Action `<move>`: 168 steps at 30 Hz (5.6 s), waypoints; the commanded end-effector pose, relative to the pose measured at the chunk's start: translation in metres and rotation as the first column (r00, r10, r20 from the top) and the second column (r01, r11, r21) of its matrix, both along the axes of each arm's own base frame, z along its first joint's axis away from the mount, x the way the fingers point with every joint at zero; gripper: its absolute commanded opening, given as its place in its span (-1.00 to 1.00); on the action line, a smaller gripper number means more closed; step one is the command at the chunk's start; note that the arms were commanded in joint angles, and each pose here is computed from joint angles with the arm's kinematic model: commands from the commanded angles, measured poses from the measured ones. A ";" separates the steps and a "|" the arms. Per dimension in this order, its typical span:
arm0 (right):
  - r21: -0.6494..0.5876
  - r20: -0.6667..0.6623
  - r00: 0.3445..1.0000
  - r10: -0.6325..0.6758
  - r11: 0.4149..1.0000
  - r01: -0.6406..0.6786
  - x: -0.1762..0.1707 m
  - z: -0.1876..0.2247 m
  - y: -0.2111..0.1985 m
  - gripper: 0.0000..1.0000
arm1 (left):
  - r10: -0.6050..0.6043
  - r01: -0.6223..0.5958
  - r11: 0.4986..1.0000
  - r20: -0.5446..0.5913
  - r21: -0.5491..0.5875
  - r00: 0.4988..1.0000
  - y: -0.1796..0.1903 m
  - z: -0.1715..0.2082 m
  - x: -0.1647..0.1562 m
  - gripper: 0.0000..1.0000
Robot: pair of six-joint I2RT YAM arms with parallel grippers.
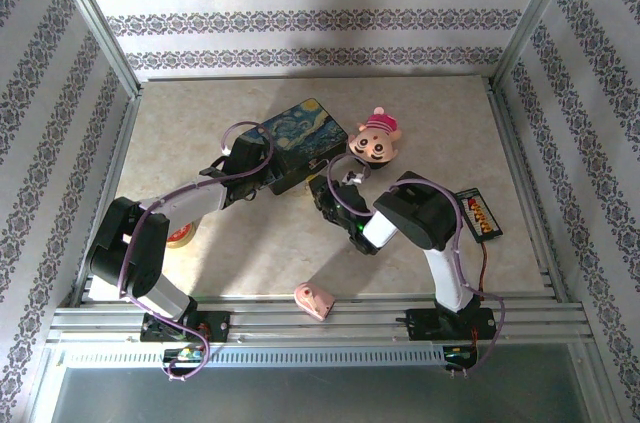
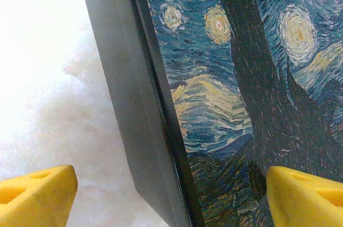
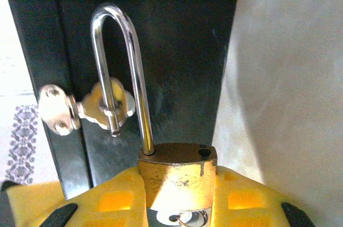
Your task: Unlock the padlock with the key
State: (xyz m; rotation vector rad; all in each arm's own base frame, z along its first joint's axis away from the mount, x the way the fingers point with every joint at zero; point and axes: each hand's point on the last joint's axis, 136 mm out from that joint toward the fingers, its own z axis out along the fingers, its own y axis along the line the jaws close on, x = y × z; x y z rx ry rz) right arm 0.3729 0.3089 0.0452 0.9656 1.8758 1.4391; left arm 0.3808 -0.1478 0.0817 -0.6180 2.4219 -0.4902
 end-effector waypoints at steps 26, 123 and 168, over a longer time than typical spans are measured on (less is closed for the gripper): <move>-0.088 -0.014 1.000 0.003 0.996 -0.005 -0.007 0.002 -0.016 -1.00 | 0.112 -0.102 0.992 -0.139 0.077 0.984 0.065 -0.035 -0.024 0.48; -0.769 -0.455 0.782 0.426 0.254 -0.586 -0.031 0.101 -0.077 0.08 | 0.107 -0.098 0.973 0.034 -0.208 0.994 0.065 0.042 0.002 0.99; -0.748 -0.414 0.807 0.420 0.349 -0.565 0.117 0.040 -0.065 0.07 | -0.038 0.034 0.979 -0.015 -0.202 0.999 0.031 0.017 0.044 0.44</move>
